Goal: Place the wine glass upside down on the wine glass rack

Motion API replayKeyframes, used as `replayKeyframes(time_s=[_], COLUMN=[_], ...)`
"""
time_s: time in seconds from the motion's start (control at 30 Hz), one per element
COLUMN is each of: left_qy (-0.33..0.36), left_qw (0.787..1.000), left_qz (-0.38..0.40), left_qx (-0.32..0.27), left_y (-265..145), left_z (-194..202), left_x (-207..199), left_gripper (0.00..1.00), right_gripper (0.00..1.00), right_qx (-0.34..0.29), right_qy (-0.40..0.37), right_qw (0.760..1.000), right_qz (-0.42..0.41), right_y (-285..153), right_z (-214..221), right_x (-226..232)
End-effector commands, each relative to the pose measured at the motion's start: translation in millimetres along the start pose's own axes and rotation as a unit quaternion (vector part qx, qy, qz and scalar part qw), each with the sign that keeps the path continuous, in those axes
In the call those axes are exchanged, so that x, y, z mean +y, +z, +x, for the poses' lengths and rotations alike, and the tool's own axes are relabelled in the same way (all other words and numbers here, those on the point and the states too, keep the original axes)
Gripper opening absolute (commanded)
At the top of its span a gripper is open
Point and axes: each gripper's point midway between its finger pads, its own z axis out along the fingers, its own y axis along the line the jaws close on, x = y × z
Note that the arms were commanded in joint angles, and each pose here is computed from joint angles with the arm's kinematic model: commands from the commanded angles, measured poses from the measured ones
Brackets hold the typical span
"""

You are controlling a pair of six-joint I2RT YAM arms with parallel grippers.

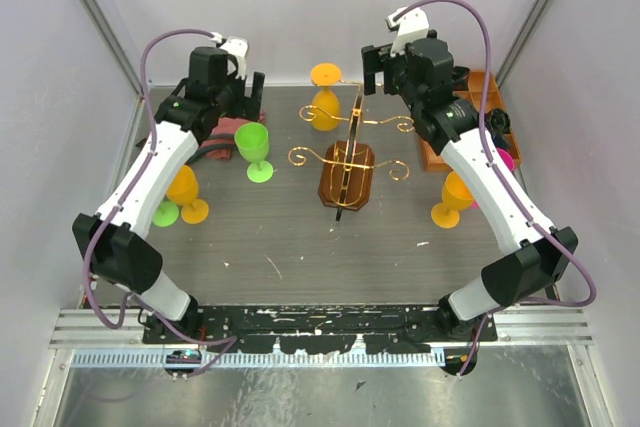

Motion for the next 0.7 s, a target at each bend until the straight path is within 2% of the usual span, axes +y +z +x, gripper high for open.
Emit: replayKeyframes(time_s=[0.0, 0.13, 0.47, 0.6, 0.67], left_qy=[0.0, -0.001, -0.013, -0.025, -0.035], left_qw=[0.994, 0.988, 0.98, 0.976, 0.975], left_qz=[-0.025, -0.022, -0.026, -0.019, -0.013], left_qx=[0.111, 0.153, 0.199, 0.213, 0.22], left_y=[4, 13, 36, 46, 49], left_z=[49, 68, 100, 112, 117], left_x=[9, 6, 7, 6, 5], left_gripper=[0.98, 0.98, 0.99, 0.89, 0.78], right_gripper=[0.99, 0.99, 0.99, 0.99, 0.99], right_qx=[-0.023, -0.019, -0.004, -0.002, -0.002], right_qy=[0.019, 0.021, 0.023, 0.021, 0.02], right_qw=[0.999, 1.0, 0.999, 0.999, 0.999], right_qz=[0.011, 0.011, 0.042, 0.046, 0.047], right_y=[-8, -11, -18, -17, -17], right_z=[-22, -17, -3, -2, -2], right_x=[-7, -8, -19, -21, -21])
